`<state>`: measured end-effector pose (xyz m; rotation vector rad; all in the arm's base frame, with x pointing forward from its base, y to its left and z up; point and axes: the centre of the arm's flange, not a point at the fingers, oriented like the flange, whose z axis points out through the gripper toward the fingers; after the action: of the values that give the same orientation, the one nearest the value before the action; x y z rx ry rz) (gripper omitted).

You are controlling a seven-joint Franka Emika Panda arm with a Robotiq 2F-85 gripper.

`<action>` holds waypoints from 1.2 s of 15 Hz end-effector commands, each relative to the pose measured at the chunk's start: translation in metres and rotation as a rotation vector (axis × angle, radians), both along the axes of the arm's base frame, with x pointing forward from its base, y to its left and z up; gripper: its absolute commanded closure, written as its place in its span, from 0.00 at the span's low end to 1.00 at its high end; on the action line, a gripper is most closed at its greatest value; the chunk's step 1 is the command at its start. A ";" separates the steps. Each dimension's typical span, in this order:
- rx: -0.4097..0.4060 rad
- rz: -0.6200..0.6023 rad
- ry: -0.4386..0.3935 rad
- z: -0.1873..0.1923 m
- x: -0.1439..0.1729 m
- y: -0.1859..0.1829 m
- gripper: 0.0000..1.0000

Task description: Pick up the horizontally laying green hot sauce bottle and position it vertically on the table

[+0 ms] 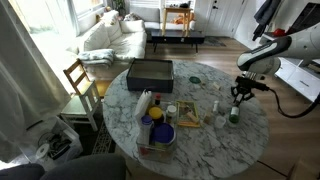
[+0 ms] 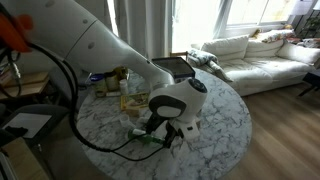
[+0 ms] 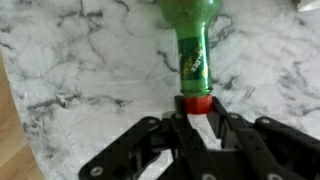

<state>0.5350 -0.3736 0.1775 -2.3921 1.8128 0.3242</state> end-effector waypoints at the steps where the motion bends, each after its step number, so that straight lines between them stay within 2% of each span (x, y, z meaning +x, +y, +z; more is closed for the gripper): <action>1: 0.051 0.001 0.005 -0.005 0.004 -0.007 0.48; 3: 0.066 0.017 0.017 -0.005 0.003 -0.007 0.37; 7: 0.103 0.052 0.039 -0.001 0.000 -0.005 0.09; 8: 0.113 0.056 0.043 -0.002 0.000 -0.004 0.50; 9: 0.124 0.061 0.046 -0.002 -0.001 -0.003 0.45; 10: 0.134 0.060 0.051 -0.002 -0.001 -0.002 0.46; 16: 0.179 0.053 0.056 -0.002 -0.001 0.016 0.92; 17: 0.172 0.054 0.045 0.002 -0.001 0.019 0.96; 18: 0.151 0.052 0.024 0.009 -0.003 0.020 0.93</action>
<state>0.5360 -0.3574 0.1758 -2.3699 1.6820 0.5194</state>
